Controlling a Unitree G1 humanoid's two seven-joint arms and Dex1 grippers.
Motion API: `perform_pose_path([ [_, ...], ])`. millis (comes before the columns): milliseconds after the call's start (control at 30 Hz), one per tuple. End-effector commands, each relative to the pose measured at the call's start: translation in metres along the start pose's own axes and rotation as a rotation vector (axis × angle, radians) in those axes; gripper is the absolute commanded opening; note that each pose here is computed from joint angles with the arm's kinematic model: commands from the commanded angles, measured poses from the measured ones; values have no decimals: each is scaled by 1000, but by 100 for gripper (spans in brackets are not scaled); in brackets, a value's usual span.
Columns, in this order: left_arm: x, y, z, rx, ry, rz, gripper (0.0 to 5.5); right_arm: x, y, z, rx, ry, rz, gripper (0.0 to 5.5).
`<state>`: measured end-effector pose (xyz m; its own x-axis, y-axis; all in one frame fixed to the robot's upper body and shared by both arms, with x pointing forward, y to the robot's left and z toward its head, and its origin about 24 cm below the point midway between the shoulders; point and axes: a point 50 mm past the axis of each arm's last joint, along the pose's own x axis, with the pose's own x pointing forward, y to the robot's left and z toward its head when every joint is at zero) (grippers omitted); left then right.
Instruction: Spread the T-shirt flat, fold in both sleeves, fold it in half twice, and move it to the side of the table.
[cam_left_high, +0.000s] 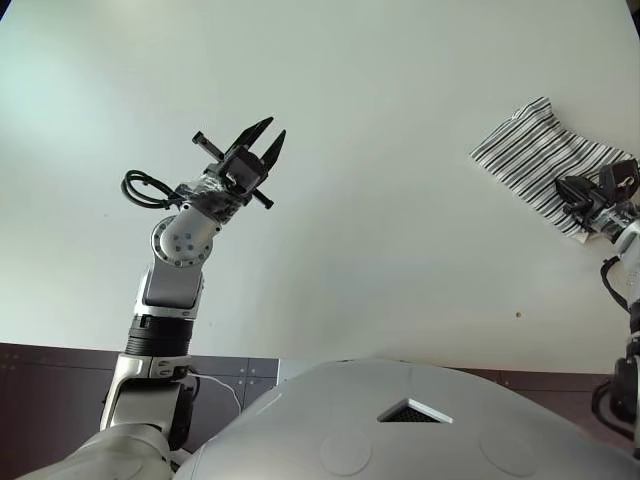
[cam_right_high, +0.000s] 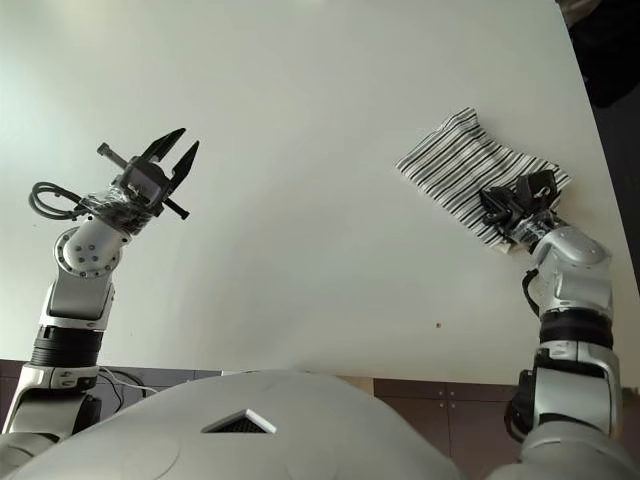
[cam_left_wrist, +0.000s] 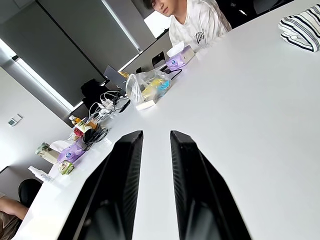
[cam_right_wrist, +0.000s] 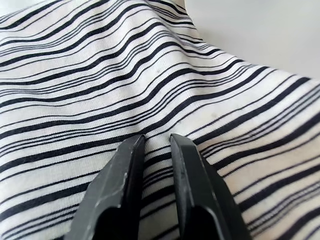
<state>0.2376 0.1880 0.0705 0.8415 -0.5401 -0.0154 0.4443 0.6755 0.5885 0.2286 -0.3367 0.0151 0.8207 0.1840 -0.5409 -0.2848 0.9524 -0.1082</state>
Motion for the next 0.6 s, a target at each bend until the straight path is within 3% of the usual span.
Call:
perform_pose_path([
  [33, -6, 2, 4, 28, 36, 48, 100, -49, 73, -82, 216, 412, 169, 94],
  [133, -6, 2, 4, 19, 42, 62, 100, -56, 71, -49, 244, 309, 139, 94],
  [300, -1, 4, 6, 25, 31, 65, 100, -62, 45, 24, 80, 148, 134, 94],
  [500, 6, 6, 7, 40, 15, 55, 100, -72, 53, 88, -115, -19, 364, 94],
  [600, 13, 5, 9, 45, -5, 45, 102, -55, 60, 98, -191, -94, 440, 147],
])
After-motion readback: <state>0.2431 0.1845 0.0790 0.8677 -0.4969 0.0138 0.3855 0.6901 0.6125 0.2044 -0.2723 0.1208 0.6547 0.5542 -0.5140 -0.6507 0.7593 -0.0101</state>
